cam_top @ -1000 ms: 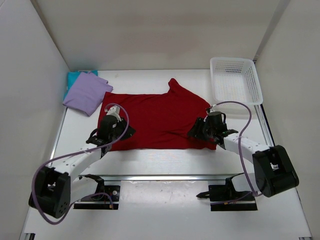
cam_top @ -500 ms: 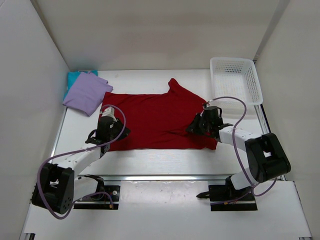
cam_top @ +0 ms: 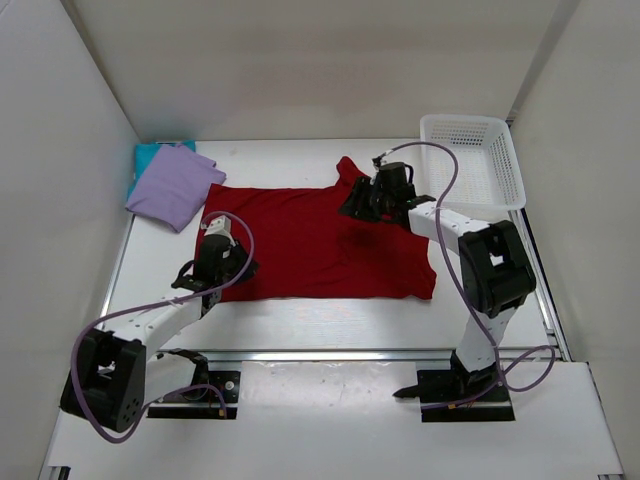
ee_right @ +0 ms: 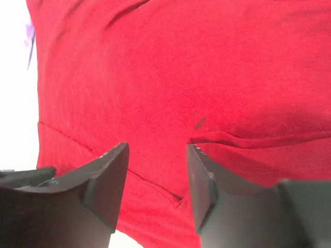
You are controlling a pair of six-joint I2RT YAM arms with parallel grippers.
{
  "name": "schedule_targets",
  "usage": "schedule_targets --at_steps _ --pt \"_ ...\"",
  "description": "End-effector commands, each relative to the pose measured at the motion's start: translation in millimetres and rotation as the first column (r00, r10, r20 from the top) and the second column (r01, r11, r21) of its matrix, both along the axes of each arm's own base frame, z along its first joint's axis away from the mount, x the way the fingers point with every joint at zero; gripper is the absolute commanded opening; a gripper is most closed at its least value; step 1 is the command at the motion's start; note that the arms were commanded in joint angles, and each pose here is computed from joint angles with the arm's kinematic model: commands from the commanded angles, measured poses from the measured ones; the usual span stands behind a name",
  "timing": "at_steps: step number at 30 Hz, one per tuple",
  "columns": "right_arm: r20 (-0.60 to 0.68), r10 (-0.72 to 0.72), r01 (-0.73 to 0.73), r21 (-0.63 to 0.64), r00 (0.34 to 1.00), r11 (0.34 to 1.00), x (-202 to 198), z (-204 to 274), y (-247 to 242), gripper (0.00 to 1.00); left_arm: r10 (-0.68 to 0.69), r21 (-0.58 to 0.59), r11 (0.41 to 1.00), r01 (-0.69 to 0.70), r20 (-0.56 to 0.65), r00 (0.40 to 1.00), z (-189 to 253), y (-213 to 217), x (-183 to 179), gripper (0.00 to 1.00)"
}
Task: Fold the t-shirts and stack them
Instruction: Fold the flattened tshirt in 1/3 of the way, then grap the side of the flattened tshirt furthest away from the robot with both arms
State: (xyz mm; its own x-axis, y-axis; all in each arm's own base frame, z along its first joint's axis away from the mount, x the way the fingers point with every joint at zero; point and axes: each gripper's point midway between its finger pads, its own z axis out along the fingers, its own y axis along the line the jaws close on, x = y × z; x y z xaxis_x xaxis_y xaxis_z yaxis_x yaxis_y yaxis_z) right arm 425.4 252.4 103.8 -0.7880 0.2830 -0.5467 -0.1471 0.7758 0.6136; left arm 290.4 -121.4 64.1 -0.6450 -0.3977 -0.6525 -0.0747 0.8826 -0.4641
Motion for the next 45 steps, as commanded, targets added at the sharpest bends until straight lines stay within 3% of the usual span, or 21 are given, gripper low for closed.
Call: schedule_targets --at_steps 1,4,6,10,13,19,22,29,30,32,34,36,38,39,40,42,45 --pt "0.067 0.078 -0.076 -0.026 0.995 0.997 -5 26 10 0.48 0.009 0.017 1.0 -0.01 0.054 0.998 18 1 8 0.28" --pt "0.16 0.065 -0.06 -0.034 0.985 0.998 -19 44 -5 0.55 -0.005 0.012 1.0 0.005 0.057 0.998 20 -4 7 0.28" --pt "0.193 0.048 -0.04 -0.041 0.98 0.998 -28 45 -16 0.52 -0.026 0.004 1.0 0.026 0.056 0.998 20 -10 5 0.27" --pt "0.119 0.001 0.006 -0.058 0.993 0.998 -60 18 -43 0.13 -0.11 0.019 0.994 0.109 0.05 0.993 18 -36 -5 0.26" --pt "0.044 0.004 0.001 -0.112 0.999 0.994 -80 -13 -50 0.03 -0.16 0.048 0.986 0.16 0.006 0.987 3 -50 -11 0.25" --pt "-0.131 0.02 -0.045 -0.194 0.991 0.98 -143 -77 -62 0.01 -0.151 0.043 0.987 0.155 -0.096 0.984 -30 -34 -28 0.26" --pt "-0.194 0.021 -0.064 -0.216 0.981 0.974 -166 -94 -67 0.0 -0.12 0.036 0.991 0.131 -0.209 0.97 -57 -12 -56 0.28" --pt "-0.255 0.057 -0.108 -0.193 0.965 0.975 -205 -92 -62 0.0 -0.13 0.017 0.99 0.142 -0.305 0.943 -81 -3 -106 0.29" --pt "-0.263 0.043 -0.094 -0.183 0.964 0.979 -206 -87 -63 0.04 -0.122 0.0 0.992 0.129 -0.316 0.941 -81 0 -110 0.29" --pt "-0.213 0.039 -0.077 -0.171 0.976 0.982 -190 -68 -63 0.18 -0.12 -0.016 0.993 0.12 -0.283 0.952 -70 2 -107 0.3" --pt "-0.118 0.017 -0.033 -0.131 0.993 0.991 -153 -30 -65 0.31 -0.108 -0.034 0.994 0.103 -0.197 0.975 -37 1 -82 0.3" --pt "-0.029 -0.005 0.002 -0.102 1.0 0.995 -118 0 -64 0.32 -0.12 -0.062 0.992 0.113 -0.112 0.986 0 -8 -57 0.31" --pt "0.072 -0.037 0.044 -0.107 0.997 0.993 -67 33 -66 0.24 -0.152 -0.074 0.986 0.147 -0.055 0.987 31 -24 -32 0.31" --pt "0.047 -0.05 0.055 -0.103 0.998 0.993 -48 26 -70 0.13 -0.17 -0.083 0.982 0.17 0.003 0.985 53 -36 -20 0.33" --pt "0.08 -0.061 0.069 -0.11 0.995 0.991 -16 32 -72 0.1 -0.188 -0.103 0.976 0.191 0.031 0.982 65 -48 -8 0.33" --pt "0.166 -0.096 0.12 -0.137 0.981 0.983 41 55 -76 0.0 -0.196 -0.128 0.972 0.199 0.037 0.98 69 -60 6 0.32" --pt "0.138 -0.119 0.145 -0.201 0.983 0.969 103 22 -86 0.0 -0.209 -0.143 0.967 0.212 0.031 0.977 66 -69 14 0.32"
